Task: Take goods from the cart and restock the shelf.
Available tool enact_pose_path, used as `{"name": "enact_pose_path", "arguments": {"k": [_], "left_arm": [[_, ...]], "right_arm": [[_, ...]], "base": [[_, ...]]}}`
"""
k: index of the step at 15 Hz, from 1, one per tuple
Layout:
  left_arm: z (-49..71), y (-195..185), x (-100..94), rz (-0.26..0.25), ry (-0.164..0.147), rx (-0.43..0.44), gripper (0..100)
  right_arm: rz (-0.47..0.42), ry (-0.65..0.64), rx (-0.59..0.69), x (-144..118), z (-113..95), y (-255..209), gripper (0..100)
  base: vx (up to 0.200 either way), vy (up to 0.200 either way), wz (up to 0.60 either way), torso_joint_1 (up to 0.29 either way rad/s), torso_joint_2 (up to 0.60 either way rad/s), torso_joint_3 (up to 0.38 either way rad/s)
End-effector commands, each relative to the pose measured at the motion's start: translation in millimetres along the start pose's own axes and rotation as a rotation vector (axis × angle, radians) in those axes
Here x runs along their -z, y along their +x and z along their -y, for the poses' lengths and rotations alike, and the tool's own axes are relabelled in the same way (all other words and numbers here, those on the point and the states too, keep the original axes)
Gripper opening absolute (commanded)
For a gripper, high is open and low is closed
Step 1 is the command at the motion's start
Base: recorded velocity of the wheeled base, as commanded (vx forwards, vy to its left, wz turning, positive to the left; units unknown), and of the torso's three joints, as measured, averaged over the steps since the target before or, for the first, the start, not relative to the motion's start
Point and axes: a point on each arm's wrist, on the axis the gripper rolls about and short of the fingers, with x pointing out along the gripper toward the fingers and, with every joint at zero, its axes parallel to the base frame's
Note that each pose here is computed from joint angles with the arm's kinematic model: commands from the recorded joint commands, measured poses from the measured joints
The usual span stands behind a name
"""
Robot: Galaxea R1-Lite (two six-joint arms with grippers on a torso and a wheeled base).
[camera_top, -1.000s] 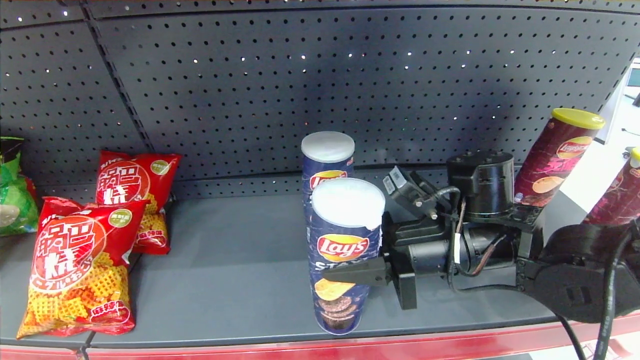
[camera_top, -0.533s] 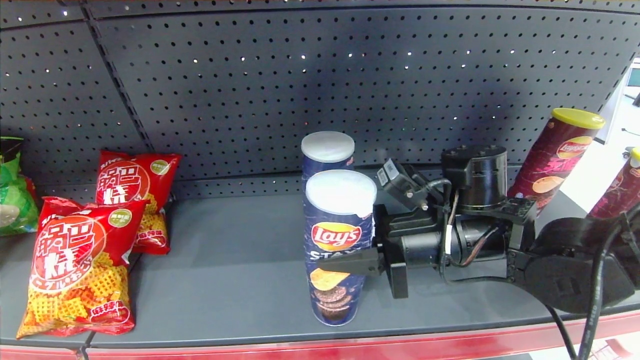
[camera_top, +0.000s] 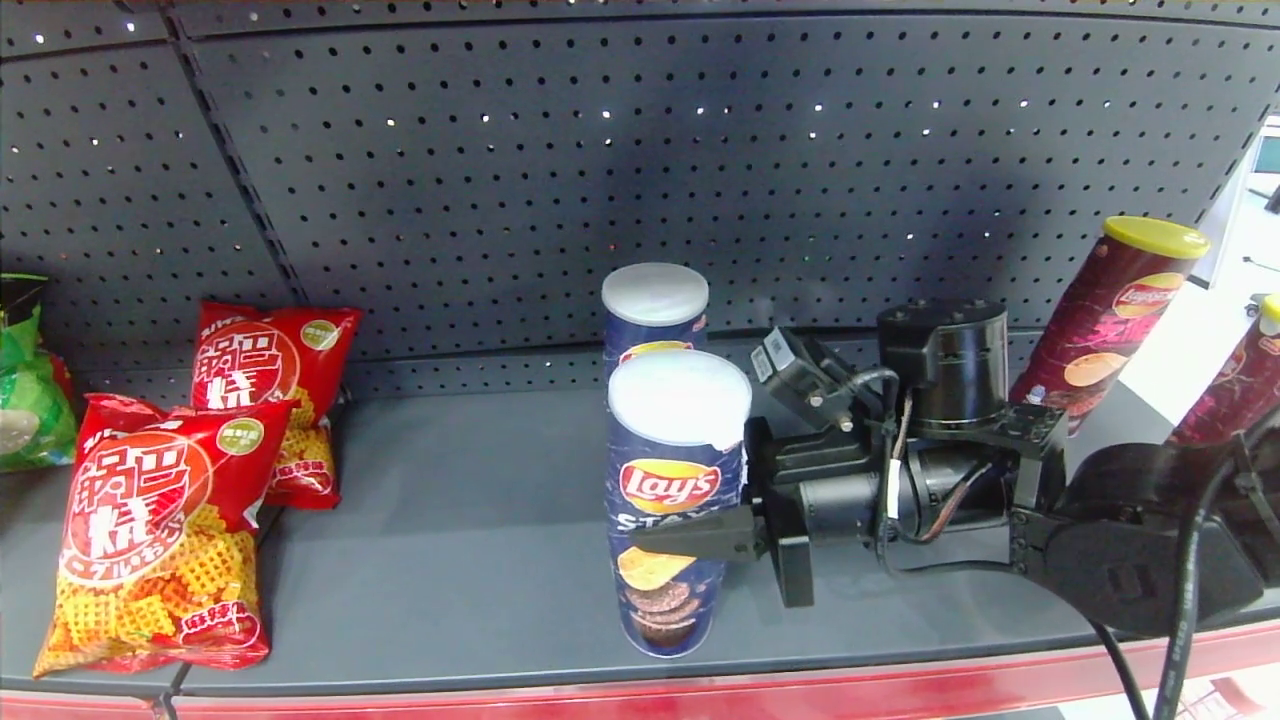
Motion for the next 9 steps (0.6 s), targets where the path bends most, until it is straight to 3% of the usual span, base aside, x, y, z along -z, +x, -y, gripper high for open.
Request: {"name": "enact_pose_path", "arguments": {"k": [1, 9], "left_arm": [[0.0, 0.1, 0.0, -0.001, 0.0, -0.001, 100], [0.0, 0.1, 0.0, -0.001, 0.0, -0.001, 100]], "right_arm": [[-0.009, 0.009, -0.002, 3.6, 0.9, 1.8, 100], [0.0, 0.013, 0.029, 5.6, 1.5, -12.5, 100]], "base": [[0.0, 0.0, 0.0, 0.0, 0.0, 0.0], [0.0, 0.0, 0.0, 0.0, 0.0, 0.0]]}}
